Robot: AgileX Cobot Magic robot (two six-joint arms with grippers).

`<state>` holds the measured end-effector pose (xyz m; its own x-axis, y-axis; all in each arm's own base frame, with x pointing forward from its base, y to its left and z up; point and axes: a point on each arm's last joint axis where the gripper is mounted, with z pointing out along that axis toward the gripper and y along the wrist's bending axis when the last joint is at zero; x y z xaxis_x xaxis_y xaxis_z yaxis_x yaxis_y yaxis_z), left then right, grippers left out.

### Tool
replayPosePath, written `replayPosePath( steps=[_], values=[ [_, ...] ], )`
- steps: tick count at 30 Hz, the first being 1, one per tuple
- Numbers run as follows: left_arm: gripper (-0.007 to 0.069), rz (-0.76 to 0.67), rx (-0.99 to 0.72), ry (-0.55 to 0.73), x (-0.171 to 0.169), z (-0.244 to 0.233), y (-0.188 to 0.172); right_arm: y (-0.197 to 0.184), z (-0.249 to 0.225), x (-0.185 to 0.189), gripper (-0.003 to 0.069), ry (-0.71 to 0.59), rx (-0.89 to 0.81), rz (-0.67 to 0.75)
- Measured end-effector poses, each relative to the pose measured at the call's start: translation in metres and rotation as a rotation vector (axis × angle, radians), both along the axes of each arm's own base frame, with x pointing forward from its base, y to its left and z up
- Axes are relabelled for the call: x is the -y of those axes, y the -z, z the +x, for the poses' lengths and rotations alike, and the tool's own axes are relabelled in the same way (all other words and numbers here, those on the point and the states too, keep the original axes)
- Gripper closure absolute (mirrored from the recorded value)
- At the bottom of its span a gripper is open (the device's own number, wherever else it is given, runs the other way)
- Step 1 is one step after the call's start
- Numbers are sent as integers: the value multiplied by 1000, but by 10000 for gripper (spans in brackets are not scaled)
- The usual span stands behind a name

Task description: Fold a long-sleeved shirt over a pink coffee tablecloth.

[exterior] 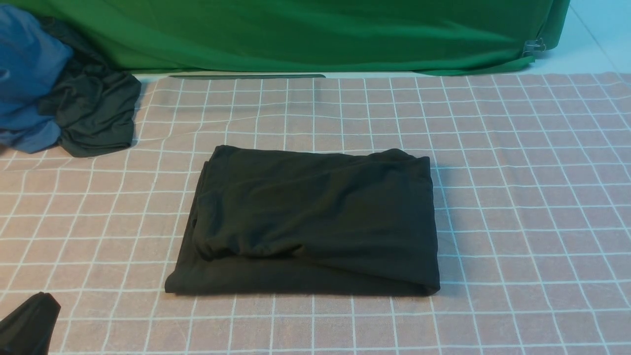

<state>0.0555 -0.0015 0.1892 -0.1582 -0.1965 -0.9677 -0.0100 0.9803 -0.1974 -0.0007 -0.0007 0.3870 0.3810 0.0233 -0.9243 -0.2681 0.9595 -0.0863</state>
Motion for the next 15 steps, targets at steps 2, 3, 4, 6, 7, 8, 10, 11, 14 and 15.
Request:
replayPosePath(
  steps=[2, 3, 4, 6, 7, 8, 10, 11, 14, 15],
  values=[
    [611, 1, 0, 0, 0, 0, 0, 0, 0, 0, 442, 0, 0, 0],
    [611, 1, 0, 0, 0, 0, 0, 0, 0, 0, 442, 0, 0, 0],
    [611, 2, 0, 0, 0, 0, 0, 0, 0, 0, 442, 0, 0, 1],
    [611, 2, 0, 0, 0, 0, 0, 0, 0, 0, 442, 0, 0, 1],
    [611, 2, 0, 0, 0, 0, 0, 0, 0, 0, 441, 1, 1, -2],
    [611, 2, 0, 0, 0, 0, 0, 0, 0, 0, 440, 3, 0, -7],
    [611, 2, 0, 0, 0, 0, 0, 4, 3, -1, 433, 11, -10, -29],
    [611, 2, 0, 0, 0, 0, 0, 5, 3, -1, 433, 13, -11, -32],
    [611, 3, 1, 0, 0, 0, 0, 28, 17, -5, 424, 57, -79, -91],
    [611, 3, 1, 0, 0, 0, 0, 38, 23, -6, 424, 83, -110, -116]
  ],
)
